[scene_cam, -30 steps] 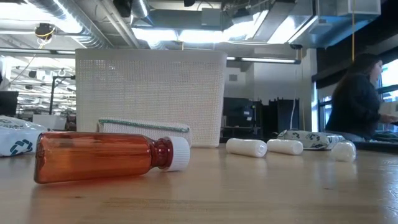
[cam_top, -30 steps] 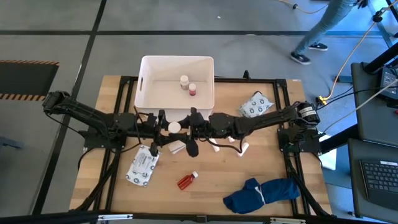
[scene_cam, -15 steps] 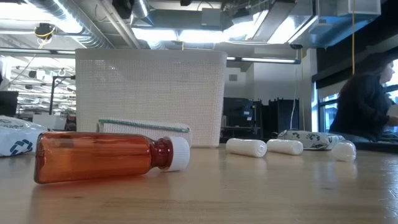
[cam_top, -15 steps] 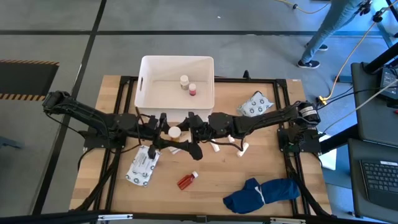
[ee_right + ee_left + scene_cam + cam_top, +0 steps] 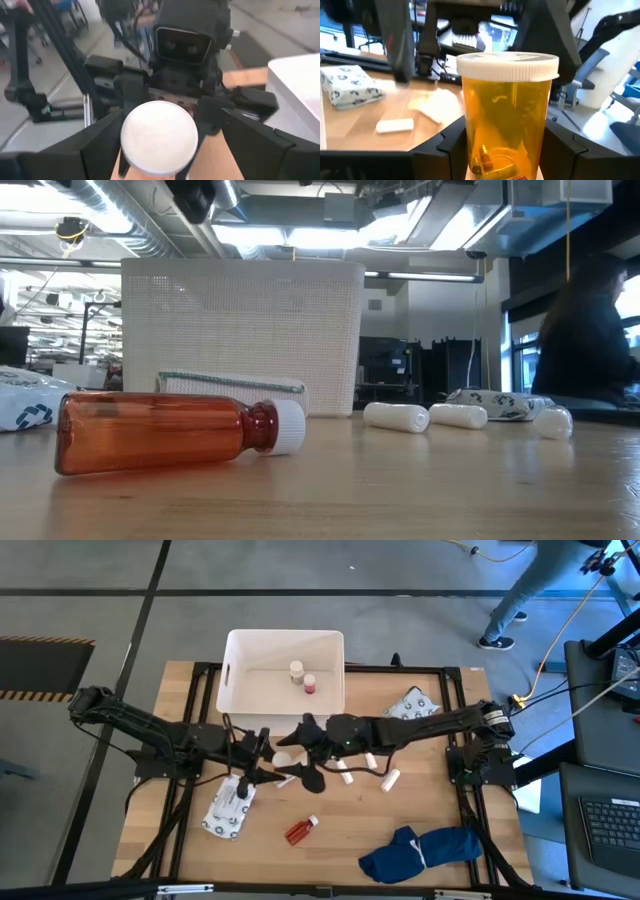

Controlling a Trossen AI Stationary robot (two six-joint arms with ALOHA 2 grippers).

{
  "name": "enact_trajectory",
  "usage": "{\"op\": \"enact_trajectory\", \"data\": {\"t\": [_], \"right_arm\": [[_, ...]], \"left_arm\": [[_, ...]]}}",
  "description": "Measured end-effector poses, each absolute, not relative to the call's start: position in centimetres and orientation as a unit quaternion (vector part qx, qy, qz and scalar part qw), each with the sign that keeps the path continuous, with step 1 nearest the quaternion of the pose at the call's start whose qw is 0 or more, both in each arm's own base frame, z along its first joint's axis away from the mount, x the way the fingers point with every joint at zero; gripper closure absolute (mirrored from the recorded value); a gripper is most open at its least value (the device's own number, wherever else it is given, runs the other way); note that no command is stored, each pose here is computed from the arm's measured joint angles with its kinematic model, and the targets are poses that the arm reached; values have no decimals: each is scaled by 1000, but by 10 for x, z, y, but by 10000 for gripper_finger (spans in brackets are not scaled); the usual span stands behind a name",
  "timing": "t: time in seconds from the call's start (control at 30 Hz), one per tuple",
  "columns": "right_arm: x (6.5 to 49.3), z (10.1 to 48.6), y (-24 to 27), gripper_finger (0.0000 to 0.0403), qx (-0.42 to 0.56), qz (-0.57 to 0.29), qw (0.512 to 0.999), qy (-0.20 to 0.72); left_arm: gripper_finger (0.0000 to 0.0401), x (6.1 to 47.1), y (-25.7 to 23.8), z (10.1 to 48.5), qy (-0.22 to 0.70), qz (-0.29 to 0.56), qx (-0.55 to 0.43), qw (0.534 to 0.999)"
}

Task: Pick & place medical supplies in basket/bin
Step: Put the orange medicine bottle into the white bin

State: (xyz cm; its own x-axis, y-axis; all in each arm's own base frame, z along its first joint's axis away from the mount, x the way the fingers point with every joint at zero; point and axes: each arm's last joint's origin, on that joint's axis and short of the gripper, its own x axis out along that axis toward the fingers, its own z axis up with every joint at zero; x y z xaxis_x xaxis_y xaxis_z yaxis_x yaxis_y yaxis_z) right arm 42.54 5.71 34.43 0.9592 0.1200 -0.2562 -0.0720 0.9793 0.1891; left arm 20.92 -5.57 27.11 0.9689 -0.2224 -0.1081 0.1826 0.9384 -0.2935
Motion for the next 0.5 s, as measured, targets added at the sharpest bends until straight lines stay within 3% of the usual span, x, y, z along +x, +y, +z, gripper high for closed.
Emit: {"op": "enact_trajectory", "data": {"t": [0.2,0.5], "right_arm": [[411,370,54,77,99,20,963,250],[400,394,52,77,127,5,952,278]], "left_arm": [[224,209,-56,268,86,-109,-139,981],[223,209,-56,267,92,-106,-138,981]]}}
